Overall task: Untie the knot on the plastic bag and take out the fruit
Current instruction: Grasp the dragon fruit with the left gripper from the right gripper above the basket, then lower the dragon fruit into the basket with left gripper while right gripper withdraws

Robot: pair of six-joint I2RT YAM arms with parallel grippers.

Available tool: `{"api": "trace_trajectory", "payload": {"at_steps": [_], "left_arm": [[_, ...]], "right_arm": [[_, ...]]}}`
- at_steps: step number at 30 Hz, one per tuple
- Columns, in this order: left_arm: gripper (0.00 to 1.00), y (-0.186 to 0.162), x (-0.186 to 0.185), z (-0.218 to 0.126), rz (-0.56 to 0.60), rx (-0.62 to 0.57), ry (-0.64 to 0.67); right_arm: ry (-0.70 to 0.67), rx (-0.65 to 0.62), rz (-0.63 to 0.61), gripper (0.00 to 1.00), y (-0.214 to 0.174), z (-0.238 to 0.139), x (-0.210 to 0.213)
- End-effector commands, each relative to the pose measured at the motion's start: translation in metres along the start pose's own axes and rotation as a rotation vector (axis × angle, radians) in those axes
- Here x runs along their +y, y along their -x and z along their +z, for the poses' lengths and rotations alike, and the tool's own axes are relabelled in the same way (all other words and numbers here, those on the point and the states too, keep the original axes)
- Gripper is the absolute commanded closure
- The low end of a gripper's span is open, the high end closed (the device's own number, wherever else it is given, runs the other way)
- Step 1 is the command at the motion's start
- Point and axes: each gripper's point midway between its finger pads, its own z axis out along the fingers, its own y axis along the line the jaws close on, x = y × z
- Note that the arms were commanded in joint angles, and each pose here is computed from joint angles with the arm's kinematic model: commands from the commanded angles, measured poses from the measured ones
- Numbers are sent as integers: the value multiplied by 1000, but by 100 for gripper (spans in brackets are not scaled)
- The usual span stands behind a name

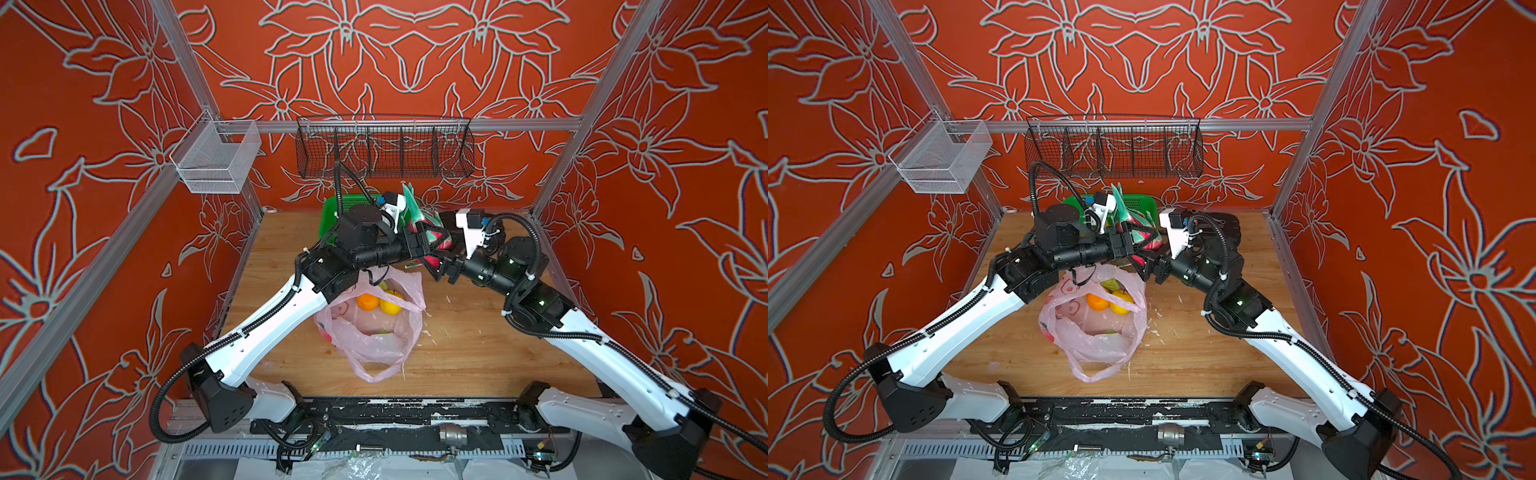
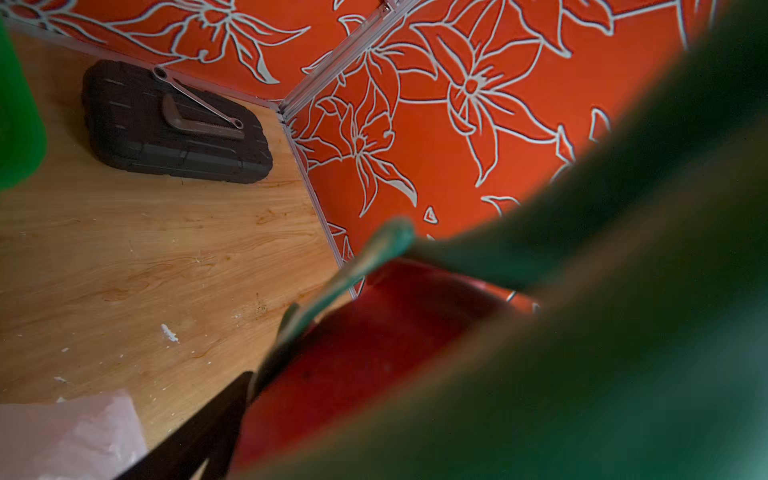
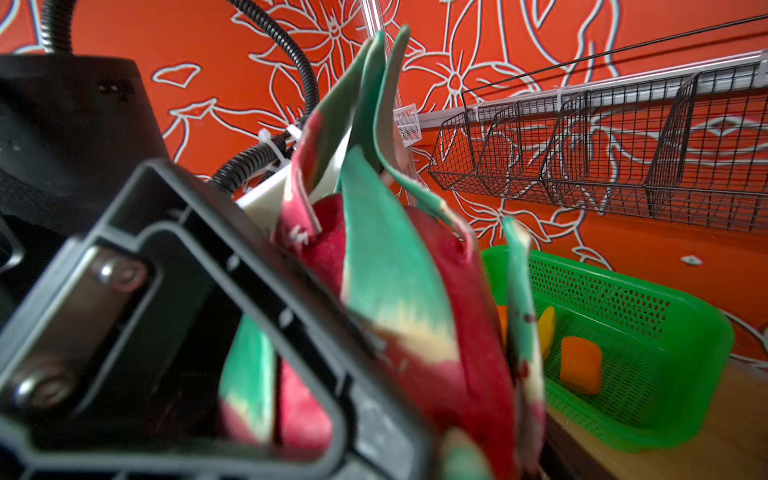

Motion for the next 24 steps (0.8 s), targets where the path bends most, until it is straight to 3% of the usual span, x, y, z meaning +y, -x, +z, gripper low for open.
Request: {"api": "trace_trajectory", "payload": {"at_steps": [1,3,7,9,16,24], "left_arm": [[10,-1,4,-4,9,-5,37],[23,3,3,-8,26,-20,54],[40,14,2,-16,57,-67,73],[46,22,3,-22,70,-99,85],[47,72,40,-53,77,-267,249],[47,130,150,-83,-175,-464,407]], "right_arm": [[79,-146,-50,48,44,-7,22],[98,-138,-56,43,42,-8,26],[121,-123,-59,13,37,-10,30],[123,-120,-56,5,35,-13,31],[58,-140,-61,3,33,-36,26],[-49,-128,-37,3,19,-50,9]]}}
